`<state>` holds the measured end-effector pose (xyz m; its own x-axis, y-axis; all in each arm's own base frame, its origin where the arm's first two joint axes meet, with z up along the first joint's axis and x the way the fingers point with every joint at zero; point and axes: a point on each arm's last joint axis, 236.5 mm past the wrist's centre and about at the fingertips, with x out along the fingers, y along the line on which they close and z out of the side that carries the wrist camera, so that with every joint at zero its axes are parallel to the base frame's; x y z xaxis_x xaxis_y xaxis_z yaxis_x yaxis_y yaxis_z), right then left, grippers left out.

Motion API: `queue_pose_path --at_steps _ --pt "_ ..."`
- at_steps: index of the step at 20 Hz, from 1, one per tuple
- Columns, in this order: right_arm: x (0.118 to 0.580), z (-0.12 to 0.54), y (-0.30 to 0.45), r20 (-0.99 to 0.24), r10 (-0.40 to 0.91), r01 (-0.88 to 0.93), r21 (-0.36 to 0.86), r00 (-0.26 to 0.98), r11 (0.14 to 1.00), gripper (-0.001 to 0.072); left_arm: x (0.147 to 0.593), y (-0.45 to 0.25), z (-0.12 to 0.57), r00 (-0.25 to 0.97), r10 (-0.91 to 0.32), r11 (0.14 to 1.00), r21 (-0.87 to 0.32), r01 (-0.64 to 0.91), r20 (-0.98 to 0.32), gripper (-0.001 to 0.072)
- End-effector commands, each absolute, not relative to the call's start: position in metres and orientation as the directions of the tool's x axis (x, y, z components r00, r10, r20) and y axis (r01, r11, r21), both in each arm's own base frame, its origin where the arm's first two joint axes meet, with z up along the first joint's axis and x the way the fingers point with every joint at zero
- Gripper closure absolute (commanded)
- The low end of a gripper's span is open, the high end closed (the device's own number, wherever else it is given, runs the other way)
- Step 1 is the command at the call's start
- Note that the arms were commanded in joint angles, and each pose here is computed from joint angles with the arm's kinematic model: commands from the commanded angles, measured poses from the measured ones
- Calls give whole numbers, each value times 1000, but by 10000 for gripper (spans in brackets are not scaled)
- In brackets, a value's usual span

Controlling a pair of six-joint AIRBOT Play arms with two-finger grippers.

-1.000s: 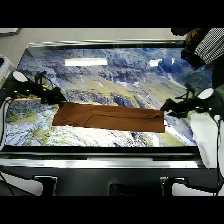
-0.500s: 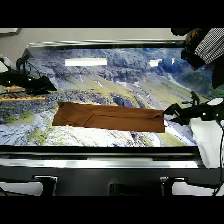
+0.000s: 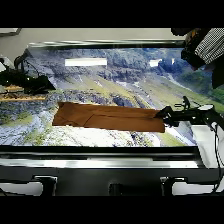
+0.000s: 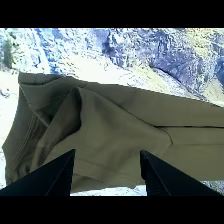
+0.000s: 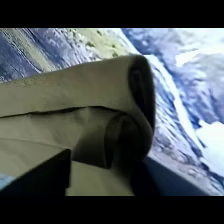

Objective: Fold the clothes and pants, and hang the long-sleeved shirts on hangers.

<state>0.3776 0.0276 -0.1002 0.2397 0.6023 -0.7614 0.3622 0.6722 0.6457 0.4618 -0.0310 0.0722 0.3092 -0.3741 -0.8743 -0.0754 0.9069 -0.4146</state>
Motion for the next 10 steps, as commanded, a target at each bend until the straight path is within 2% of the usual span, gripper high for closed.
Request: queue_pose_path --at_steps 1,2,3,4,5,8,10 --pt "381 -105 51 -773 593 321 634 226 704 467 460 -32 72 301 -378 906 -416 -74 -876 264" --pt "383 -100 52 -771 594 318 636 230 703 590 459 -32 71 297 -379 906 -417 -75 -877 371" --pt "387 -91 53 -765 597 310 644 241 699 685 459 -34 70 293 -380 906 -417 -73 -877 549" --pt "391 -77 50 -761 596 300 648 255 700 682 459 -38 69 286 -384 907 -417 -63 -878 666" --pt "395 -60 46 -766 587 300 642 261 705 683 459 -45 65 274 -389 907 -418 -52 -879 690" --pt "405 -3 31 -802 532 267 594 273 759 683 459 -88 43 204 -425 901 -435 1 -882 690" --pt "413 37 21 -817 488 233 561 307 794 683 464 -142 24 169 -504 861 -509 15 -847 691"
